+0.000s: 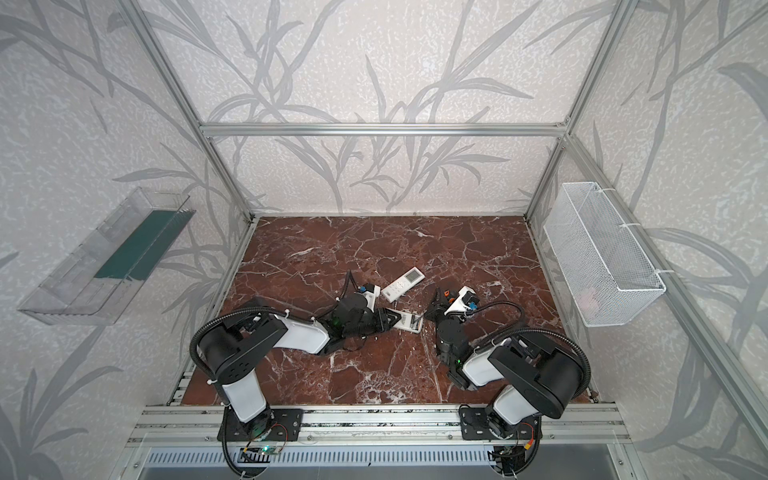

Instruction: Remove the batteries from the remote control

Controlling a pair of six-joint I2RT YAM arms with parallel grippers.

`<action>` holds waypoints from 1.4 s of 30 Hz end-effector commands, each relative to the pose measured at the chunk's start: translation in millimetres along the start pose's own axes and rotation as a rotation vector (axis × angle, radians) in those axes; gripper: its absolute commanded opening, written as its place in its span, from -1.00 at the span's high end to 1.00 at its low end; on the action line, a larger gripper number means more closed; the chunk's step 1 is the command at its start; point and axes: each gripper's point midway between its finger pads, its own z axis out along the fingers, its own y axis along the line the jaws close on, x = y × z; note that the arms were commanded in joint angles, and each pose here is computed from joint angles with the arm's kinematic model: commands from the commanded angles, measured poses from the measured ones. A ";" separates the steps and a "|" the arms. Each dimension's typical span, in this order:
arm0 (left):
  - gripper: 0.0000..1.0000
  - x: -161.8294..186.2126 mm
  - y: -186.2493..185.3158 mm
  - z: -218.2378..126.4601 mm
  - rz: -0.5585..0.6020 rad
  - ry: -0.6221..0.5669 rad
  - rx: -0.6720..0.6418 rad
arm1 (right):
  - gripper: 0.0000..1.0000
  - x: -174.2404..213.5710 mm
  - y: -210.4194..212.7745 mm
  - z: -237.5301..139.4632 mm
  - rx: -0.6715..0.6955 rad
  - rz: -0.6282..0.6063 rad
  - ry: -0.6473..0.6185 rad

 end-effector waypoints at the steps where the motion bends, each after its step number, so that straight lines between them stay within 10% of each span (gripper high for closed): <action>1: 0.32 23.1 39.7 -1.0 -0.034 0.061 -0.136 | 1.00 -0.8 11.0 1.6 -0.040 0.006 0.004; 42: 0.32 8.6 19.2 -14.0 0.044 0.040 -0.137 | 1.00 -4.5 42.6 10.9 -0.092 -0.093 0.051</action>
